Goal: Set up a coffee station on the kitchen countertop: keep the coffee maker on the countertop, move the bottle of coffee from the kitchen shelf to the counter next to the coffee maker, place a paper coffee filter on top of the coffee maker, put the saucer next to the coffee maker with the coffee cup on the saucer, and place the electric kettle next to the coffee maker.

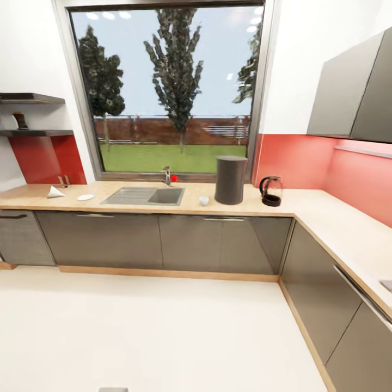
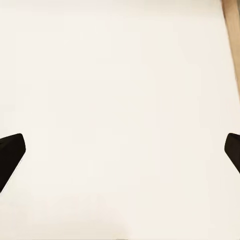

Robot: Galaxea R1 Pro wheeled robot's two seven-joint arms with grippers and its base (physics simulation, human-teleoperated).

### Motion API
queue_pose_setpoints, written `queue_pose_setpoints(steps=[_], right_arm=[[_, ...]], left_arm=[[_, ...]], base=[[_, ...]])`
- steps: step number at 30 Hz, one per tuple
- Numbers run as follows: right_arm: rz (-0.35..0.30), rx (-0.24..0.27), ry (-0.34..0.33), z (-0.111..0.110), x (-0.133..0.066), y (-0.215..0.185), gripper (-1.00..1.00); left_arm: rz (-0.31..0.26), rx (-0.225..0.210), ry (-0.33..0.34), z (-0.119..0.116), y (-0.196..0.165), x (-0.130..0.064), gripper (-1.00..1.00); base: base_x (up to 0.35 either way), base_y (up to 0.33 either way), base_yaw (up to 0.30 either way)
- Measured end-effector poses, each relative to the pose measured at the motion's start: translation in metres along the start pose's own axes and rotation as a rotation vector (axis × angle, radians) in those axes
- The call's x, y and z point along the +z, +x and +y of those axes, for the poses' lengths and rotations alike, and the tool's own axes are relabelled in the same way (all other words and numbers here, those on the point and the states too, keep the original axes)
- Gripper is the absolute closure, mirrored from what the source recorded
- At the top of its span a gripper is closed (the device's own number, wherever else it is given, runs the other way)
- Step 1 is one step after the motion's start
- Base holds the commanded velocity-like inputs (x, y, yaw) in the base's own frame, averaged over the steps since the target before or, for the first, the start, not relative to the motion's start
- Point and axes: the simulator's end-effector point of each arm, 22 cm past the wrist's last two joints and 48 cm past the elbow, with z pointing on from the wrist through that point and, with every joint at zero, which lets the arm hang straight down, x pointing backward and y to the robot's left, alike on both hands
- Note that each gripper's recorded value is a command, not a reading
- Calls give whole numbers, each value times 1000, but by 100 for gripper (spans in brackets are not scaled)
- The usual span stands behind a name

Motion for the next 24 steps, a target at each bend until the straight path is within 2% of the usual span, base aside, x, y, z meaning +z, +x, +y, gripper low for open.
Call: queue_pose_setpoints(steps=[15, 24], right_arm=[[0, 0, 0, 0, 0, 0, -100], [0, 0, 0, 0, 0, 0, -100]], left_arm=[[0, 1, 0, 0, 0, 0, -100], [0, 1, 0, 0, 0, 0, -100]], base=[[338, 3, 171], [338, 0, 17]])
